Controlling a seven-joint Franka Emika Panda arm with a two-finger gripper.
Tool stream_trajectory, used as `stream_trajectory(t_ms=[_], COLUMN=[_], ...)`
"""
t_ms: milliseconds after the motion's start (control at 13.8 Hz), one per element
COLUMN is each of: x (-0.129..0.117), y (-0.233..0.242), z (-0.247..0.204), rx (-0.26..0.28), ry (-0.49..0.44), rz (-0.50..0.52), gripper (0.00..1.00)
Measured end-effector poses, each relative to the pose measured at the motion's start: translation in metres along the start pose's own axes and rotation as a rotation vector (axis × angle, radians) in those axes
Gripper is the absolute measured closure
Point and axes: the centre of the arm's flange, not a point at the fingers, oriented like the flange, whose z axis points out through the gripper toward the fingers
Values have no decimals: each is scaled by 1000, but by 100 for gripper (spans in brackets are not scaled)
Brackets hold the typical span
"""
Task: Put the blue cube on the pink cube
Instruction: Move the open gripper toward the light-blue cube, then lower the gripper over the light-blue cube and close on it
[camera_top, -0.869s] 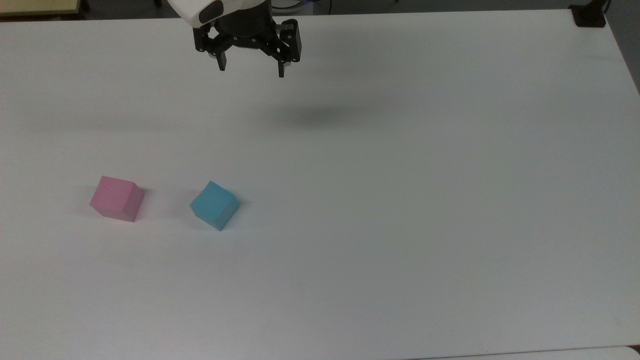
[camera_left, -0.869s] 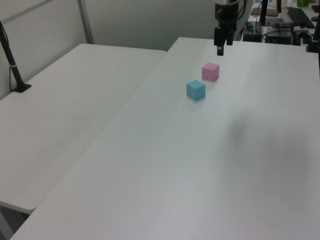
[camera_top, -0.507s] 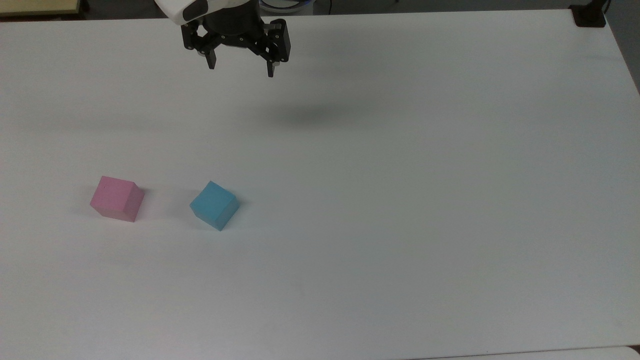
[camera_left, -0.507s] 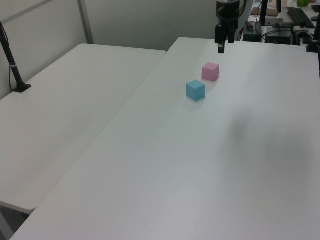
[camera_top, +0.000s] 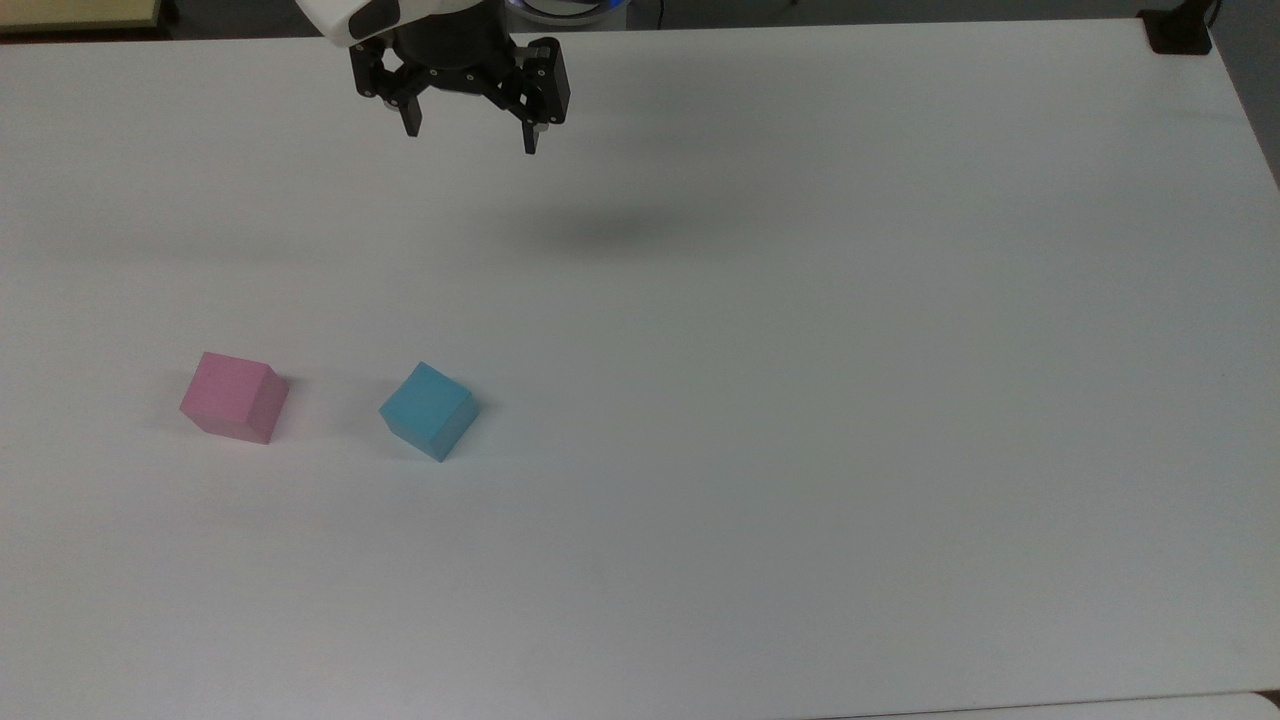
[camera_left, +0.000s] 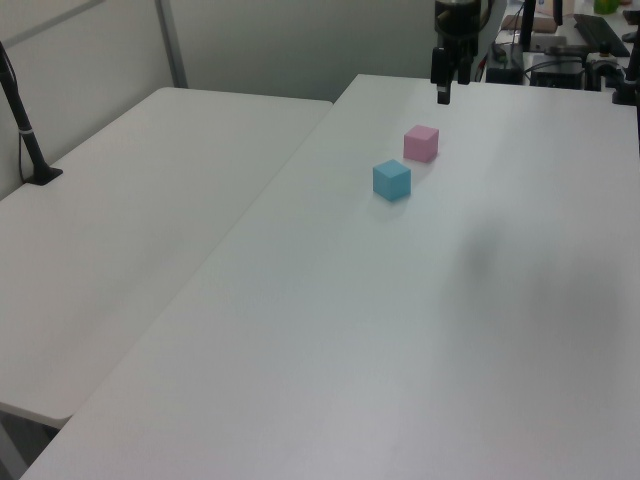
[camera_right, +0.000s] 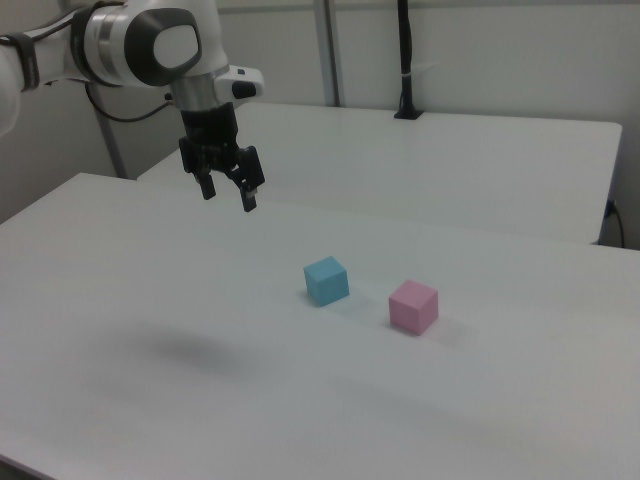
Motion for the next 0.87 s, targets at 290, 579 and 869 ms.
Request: stream_trajectory(t_ms=[290, 579, 869], x=[4, 14, 40], y=[2, 8, 15], z=[2, 10, 39], rx=[1, 3, 13], ry=[15, 49, 105], rz=[4, 23, 199], gripper=[0, 0, 0])
